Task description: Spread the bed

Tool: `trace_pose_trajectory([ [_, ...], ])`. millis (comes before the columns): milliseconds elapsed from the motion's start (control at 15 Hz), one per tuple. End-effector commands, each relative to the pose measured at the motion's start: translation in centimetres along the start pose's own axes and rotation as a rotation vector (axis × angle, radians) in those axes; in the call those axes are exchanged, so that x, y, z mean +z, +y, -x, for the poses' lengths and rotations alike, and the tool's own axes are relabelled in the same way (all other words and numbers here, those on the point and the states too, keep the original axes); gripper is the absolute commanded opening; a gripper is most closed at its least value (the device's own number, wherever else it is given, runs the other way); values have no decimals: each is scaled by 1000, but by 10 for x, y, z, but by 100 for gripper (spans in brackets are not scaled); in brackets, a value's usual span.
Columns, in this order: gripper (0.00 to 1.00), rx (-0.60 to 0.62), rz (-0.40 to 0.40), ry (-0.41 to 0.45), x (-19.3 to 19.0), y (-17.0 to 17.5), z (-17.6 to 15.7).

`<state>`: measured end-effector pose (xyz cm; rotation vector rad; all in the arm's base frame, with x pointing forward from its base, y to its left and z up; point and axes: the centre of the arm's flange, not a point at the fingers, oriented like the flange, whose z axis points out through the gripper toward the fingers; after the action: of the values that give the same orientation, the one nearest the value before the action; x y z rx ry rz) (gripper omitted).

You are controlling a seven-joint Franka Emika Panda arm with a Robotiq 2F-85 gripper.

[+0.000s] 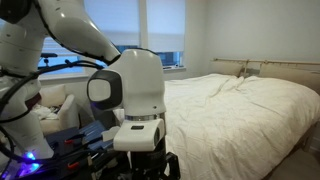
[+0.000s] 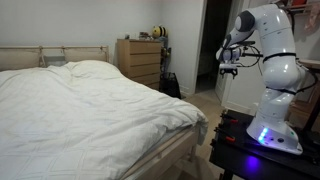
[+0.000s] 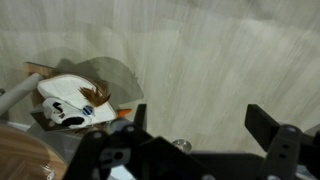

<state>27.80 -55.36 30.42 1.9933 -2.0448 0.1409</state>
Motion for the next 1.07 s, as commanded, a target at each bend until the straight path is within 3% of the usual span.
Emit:
trace_pose_trajectory([
  [0, 100, -66, -20, 63, -19, -27, 17],
  [133, 100, -125, -56, 101, -29, -47, 28],
  [533, 100, -307, -263, 191, -56, -105, 59],
  [1000, 100, -532, -499, 85, -79, -134, 80],
])
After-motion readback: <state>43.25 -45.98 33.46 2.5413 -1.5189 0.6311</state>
